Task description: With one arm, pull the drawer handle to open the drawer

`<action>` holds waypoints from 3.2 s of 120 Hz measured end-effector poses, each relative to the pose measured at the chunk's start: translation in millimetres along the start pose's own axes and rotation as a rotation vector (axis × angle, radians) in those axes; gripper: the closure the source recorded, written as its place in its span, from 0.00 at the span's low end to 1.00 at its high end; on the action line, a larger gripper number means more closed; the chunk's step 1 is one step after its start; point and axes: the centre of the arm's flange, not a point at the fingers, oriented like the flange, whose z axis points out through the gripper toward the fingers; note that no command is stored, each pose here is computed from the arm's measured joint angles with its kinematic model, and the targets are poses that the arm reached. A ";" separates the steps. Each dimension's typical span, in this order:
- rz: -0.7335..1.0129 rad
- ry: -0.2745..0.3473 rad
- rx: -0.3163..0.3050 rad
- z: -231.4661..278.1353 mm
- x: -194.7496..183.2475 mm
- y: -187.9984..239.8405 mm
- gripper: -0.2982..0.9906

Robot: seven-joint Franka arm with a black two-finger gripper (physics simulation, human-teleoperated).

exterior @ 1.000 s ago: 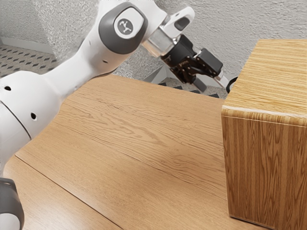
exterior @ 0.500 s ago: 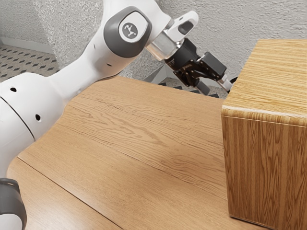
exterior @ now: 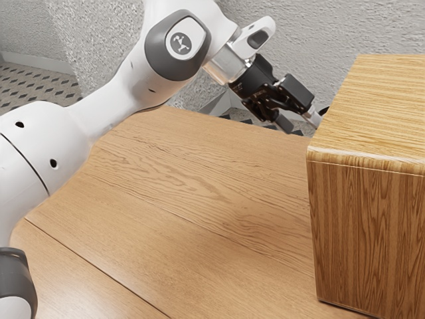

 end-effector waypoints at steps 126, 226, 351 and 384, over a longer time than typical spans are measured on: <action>0.004 0.058 0.015 13.9 16.4 -11.9 0.24; -0.021 0.077 0.057 -10.5 6.3 -31.4 0.40; -0.204 0.140 0.111 -129.4 -78.7 -138.1 0.41; 0.301 0.114 0.518 -212.8 -84.2 20.7 0.29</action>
